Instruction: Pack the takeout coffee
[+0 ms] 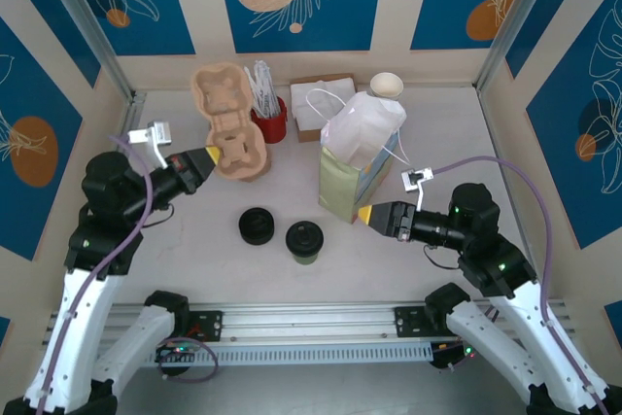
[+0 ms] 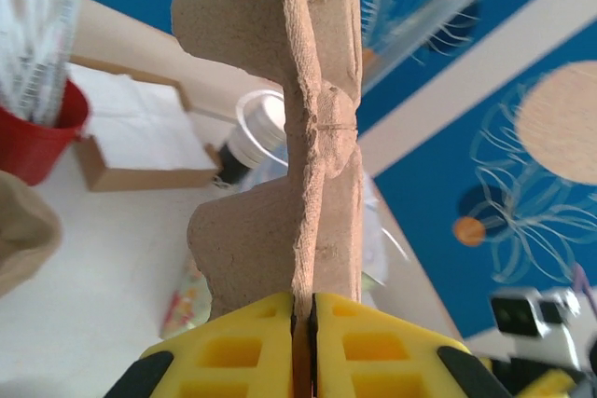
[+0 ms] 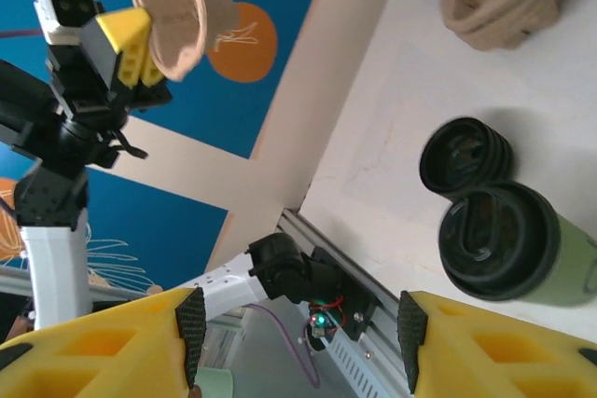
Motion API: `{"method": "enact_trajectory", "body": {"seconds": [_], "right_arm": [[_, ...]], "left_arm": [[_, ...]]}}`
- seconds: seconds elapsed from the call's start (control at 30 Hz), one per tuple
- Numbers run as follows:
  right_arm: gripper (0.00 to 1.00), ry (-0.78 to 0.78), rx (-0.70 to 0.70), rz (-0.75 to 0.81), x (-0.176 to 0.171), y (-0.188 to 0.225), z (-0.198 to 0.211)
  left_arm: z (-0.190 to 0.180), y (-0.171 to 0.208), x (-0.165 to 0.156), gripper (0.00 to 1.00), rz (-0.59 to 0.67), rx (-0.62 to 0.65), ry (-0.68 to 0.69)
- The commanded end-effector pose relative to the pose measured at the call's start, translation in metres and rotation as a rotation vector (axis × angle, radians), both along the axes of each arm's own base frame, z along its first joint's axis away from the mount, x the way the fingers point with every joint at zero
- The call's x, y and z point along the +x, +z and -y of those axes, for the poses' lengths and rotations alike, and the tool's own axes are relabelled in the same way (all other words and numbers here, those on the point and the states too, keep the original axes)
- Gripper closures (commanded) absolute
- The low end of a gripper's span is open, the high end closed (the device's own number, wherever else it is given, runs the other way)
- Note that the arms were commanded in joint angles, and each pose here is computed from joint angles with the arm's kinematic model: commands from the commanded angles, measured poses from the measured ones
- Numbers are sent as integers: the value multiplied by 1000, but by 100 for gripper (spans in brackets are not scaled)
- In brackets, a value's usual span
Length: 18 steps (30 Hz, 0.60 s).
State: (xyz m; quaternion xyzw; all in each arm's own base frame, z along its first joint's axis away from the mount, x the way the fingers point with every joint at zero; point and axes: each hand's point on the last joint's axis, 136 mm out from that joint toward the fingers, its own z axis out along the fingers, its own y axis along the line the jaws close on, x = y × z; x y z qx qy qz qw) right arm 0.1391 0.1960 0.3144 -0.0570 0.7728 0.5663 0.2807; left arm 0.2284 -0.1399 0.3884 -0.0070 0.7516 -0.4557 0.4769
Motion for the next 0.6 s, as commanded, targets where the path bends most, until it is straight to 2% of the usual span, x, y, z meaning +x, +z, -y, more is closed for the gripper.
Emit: {"method": "enact_trajectory", "body": {"seconds": [0.0,0.33,0.43,0.57], "right_arm": [[40,43,29,140,-3,32,-5],[40,198,98,304,-11,65,-34],[36,206,83,326,-9,64,-41],[35,220,97,341,-6,65,-50]], "left_arm": [[18,2,-23,89,30,-38,-154],[34,-6,-51,91,78,-158,-297],[41,-8,-57,90,87,-161,-335],[51,-9,-65,90,100,-160,-386]]}}
